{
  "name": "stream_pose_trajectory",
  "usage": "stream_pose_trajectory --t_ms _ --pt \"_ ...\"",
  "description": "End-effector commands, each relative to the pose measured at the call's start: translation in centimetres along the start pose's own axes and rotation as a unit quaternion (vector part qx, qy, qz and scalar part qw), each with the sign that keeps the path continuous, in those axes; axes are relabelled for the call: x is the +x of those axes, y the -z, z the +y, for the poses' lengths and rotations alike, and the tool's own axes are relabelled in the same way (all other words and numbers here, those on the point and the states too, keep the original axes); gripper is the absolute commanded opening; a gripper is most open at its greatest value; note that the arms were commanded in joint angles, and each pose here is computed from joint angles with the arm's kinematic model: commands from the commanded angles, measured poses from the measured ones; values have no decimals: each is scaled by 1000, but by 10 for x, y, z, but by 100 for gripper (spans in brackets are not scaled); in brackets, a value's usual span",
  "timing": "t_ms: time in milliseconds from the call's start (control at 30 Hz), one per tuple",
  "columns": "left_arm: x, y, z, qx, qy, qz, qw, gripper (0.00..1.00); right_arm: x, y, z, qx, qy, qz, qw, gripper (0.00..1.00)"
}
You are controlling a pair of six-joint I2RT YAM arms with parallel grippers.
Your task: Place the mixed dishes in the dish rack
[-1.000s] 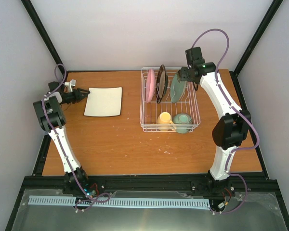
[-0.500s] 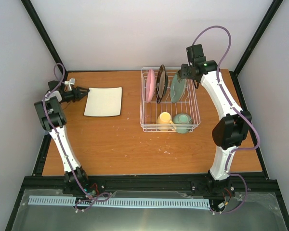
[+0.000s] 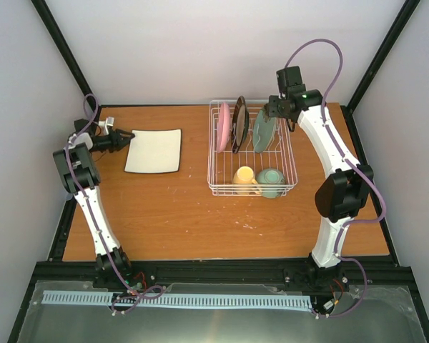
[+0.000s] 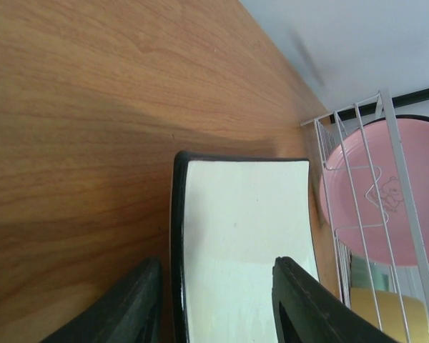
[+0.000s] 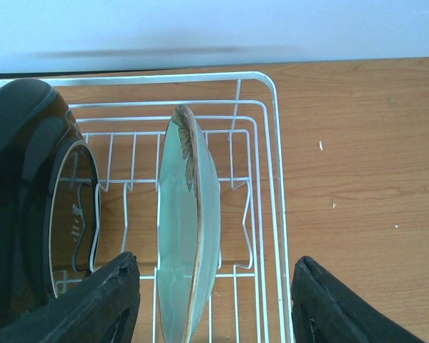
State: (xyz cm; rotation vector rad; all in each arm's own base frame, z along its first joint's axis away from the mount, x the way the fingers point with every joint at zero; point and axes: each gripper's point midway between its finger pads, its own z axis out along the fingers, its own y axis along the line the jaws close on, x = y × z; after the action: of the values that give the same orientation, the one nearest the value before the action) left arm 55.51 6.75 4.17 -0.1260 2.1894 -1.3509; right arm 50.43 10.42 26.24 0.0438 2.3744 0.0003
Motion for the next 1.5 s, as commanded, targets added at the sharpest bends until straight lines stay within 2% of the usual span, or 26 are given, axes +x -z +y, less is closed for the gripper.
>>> stream_pose_trajectory --t_ms 0,267,567,900,1167,1467 --pt "18 -12 9 -11 17 28 999 41 1 2 -1 -4 -3 -1 1000 58" --pt "21 -17 10 -6 28 35 999 27 6 2 0 -7 -3 2 1000 57" --pt "21 -16 6 2 29 35 999 1 6 0 3 -16 -8 3 1000 56" --pt "13 -12 -14 37 23 27 999 1 4 1 5 -23 -15 -2 1000 55" --pt "-8 1 -67 133 1 8 991 1 0 4 10 -34 -19 -7 999 53" --pt "-30 23 -125 152 -56 -9 987 1 -7 9 18 -55 -22 -19 998 52"
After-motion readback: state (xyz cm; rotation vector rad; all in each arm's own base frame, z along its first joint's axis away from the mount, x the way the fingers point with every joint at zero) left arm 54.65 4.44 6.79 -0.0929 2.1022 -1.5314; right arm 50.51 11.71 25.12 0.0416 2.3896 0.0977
